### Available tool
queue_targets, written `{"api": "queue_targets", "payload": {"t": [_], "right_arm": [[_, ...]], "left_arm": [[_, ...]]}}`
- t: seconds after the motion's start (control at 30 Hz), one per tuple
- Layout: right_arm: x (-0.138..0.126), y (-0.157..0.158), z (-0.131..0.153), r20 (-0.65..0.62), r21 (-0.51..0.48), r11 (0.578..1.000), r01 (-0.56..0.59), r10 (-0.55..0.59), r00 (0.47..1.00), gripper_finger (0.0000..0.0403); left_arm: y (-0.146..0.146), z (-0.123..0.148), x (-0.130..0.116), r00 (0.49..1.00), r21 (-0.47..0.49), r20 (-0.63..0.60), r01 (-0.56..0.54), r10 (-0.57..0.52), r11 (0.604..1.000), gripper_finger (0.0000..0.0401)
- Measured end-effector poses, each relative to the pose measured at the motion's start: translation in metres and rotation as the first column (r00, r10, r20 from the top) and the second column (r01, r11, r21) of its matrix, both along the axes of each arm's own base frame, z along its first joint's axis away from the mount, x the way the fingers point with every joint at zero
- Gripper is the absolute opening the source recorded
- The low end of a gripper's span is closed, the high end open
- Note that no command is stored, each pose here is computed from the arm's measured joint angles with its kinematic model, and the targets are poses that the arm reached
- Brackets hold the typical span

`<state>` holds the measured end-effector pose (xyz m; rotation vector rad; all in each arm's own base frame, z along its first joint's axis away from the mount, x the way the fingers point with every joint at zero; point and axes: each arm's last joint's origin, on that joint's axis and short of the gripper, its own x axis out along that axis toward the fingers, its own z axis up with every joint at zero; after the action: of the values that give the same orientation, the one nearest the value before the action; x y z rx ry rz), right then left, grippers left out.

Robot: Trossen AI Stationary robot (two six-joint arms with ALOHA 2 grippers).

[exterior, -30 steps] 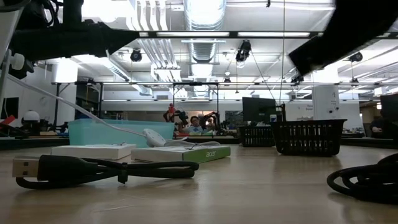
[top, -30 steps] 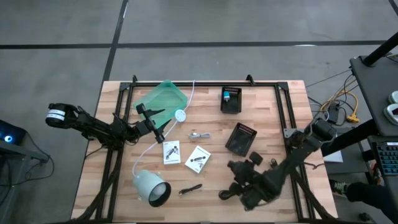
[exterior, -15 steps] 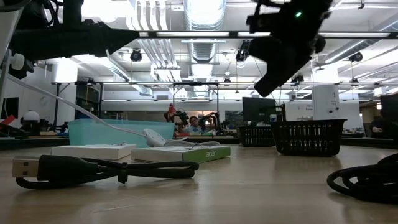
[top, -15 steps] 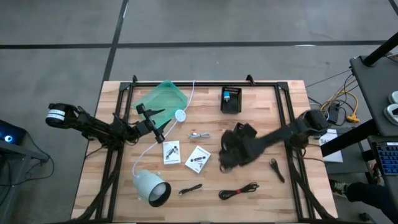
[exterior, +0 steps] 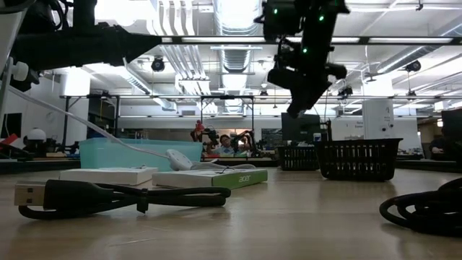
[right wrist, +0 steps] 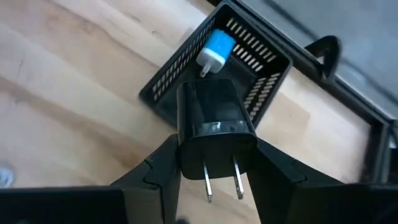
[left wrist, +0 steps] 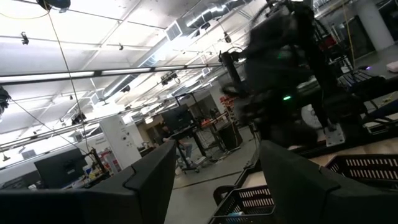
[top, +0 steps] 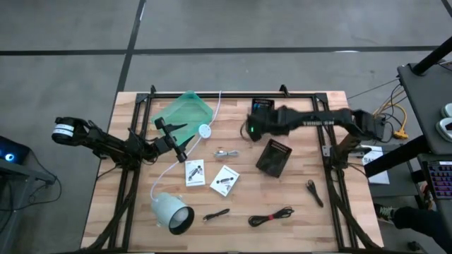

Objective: Pick and place items into bin
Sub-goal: Put the black charger adapter into the top black bin

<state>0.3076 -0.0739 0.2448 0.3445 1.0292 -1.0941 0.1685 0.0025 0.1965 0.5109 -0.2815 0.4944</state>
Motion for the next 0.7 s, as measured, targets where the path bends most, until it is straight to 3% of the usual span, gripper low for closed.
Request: {"api": "queue_targets", "payload": {"t": [0.17,0.27,0.53,0.7], "right_arm": [[-0.006,-0.044,-0.002,0.056,0.124,0.992,0.027,-0.035,0.998,0.0134],[-0.012,-0.062,-0.003,0.060,0.139,0.989,0.055,-0.064,0.996,0.0134],[-0.022,-0.090,-0.007,0.077,0.168,0.978,0.124,-0.139,0.987,0.0134],[-0.015,-0.100,-0.023,0.096,0.241,0.966,0.091,-0.117,0.989,0.0134]], "left_arm": [[0.000,0.000,0.000,1.000,0.000,0.000,0.000,0.000,1.000,0.0217],[0.000,0.000,0.000,1.000,0.000,0.000,0.000,0.000,1.000,0.0217],[0.000,0.000,0.000,1.000,0.000,0.000,0.000,0.000,1.000,0.0217],[0.000,0.000,0.000,1.000,0.001,0.000,0.000,0.000,1.000,0.0217]]}}
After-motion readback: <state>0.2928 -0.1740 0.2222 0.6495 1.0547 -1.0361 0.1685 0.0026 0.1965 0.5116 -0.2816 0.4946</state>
